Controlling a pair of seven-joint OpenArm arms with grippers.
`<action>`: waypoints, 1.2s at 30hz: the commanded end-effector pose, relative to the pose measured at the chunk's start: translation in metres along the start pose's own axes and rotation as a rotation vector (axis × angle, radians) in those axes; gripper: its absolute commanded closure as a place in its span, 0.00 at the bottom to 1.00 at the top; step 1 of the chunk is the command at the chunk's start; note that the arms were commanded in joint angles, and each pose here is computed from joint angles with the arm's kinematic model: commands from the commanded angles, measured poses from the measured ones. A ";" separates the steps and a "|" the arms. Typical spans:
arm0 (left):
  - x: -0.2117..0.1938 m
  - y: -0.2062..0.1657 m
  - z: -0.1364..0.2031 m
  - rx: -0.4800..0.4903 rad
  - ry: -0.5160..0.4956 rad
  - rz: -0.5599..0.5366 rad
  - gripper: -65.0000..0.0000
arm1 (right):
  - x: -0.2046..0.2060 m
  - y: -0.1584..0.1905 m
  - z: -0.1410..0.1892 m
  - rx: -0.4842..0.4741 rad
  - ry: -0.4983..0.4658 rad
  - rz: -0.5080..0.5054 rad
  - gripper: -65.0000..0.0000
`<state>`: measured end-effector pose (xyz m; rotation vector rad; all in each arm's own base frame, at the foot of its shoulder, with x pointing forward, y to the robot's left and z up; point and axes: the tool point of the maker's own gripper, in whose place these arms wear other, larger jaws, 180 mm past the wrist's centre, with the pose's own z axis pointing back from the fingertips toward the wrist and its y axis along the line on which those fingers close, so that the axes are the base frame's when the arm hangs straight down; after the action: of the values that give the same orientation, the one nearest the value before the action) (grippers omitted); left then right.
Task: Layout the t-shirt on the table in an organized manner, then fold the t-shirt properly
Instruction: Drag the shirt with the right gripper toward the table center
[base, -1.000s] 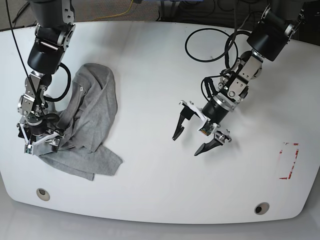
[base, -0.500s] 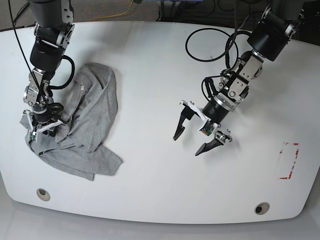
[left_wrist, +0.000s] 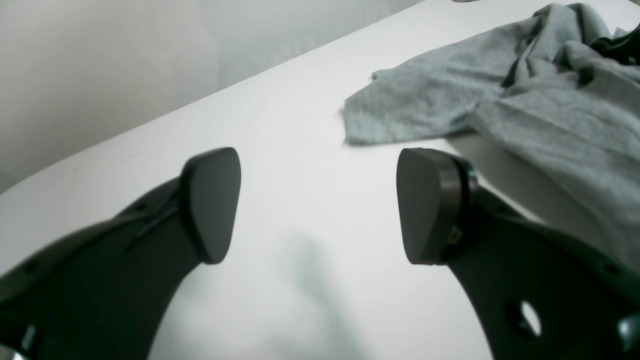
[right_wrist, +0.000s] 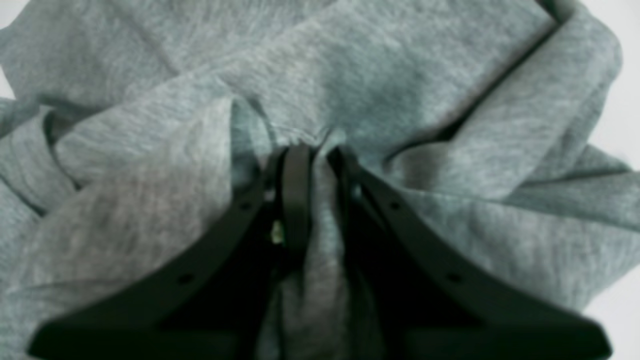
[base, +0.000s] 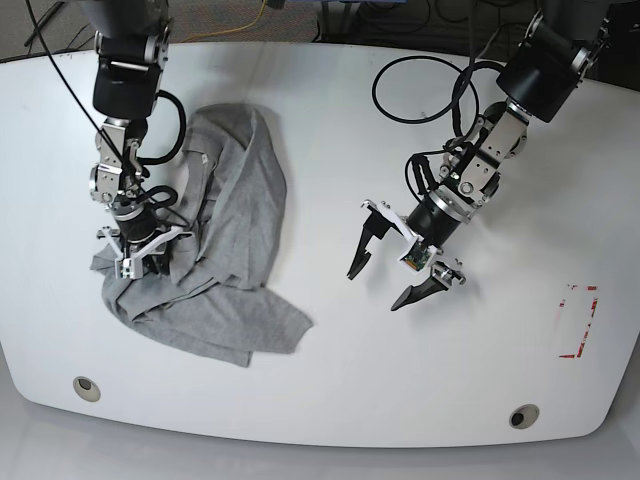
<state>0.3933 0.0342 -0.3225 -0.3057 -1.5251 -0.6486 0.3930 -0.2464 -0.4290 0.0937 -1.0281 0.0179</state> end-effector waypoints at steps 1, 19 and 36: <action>0.028 0.012 -0.004 0.016 -0.085 -0.021 0.29 | -0.009 0.016 0.006 0.034 0.042 0.040 0.87; 0.037 0.027 0.017 0.067 -0.110 -0.013 0.29 | -0.019 0.150 0.034 0.320 0.059 0.265 0.87; 0.027 0.049 0.052 0.169 -0.002 0.025 0.29 | 0.016 0.161 0.000 0.349 0.038 0.324 0.87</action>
<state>0.3709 0.0897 -0.3044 -0.2112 -1.5044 -0.5131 0.3757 -0.0812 -0.4177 0.2652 -0.9438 0.4900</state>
